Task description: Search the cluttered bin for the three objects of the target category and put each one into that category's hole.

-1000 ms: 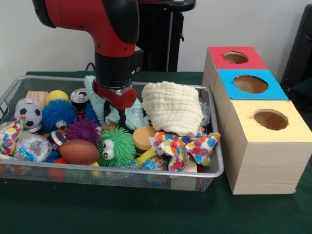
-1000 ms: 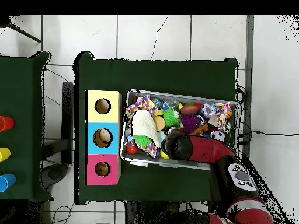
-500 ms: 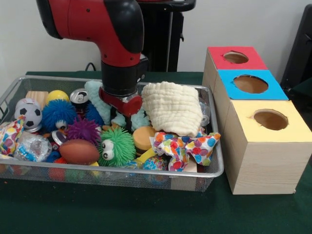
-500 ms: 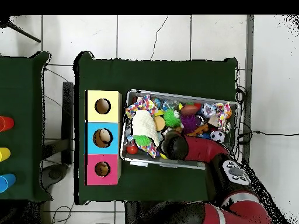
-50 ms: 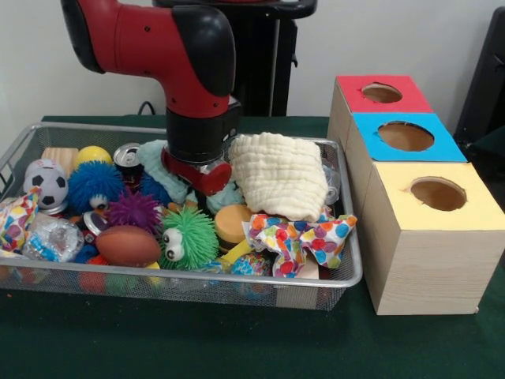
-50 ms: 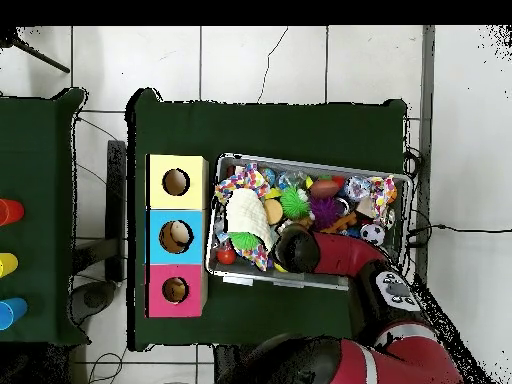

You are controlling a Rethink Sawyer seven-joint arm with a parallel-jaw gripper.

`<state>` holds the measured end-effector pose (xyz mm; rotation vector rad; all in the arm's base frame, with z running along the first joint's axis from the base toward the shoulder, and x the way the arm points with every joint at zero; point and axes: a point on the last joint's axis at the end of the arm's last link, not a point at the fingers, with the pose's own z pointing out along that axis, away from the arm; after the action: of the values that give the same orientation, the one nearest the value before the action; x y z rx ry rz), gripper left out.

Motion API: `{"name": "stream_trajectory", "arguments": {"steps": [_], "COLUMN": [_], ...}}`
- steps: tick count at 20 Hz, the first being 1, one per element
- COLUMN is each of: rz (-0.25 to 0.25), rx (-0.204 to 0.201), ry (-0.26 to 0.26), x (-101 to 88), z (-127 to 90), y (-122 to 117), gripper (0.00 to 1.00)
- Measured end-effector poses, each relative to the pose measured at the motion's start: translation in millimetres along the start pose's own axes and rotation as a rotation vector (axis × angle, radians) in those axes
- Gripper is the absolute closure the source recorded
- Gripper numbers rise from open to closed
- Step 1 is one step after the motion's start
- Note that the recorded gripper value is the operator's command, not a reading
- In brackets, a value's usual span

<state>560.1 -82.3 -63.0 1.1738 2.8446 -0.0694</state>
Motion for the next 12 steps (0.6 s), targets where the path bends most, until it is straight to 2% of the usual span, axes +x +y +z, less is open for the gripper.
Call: {"name": "stream_trajectory", "arguments": {"steps": [4,6,10,12], "rz": [-0.010,-0.023,-0.054,-0.075], "rx": [0.004,0.008,0.016,0.025], "ry": [-0.007,-0.028,-0.085,-0.134], "x": [0.5,-2.3,-11.3,-20.1], "z": [-2.2,-10.9,-41.5,-70.8], "y": [1.2,5.6,17.2,26.8], "gripper": [1.00,1.00,1.00,1.00]}}
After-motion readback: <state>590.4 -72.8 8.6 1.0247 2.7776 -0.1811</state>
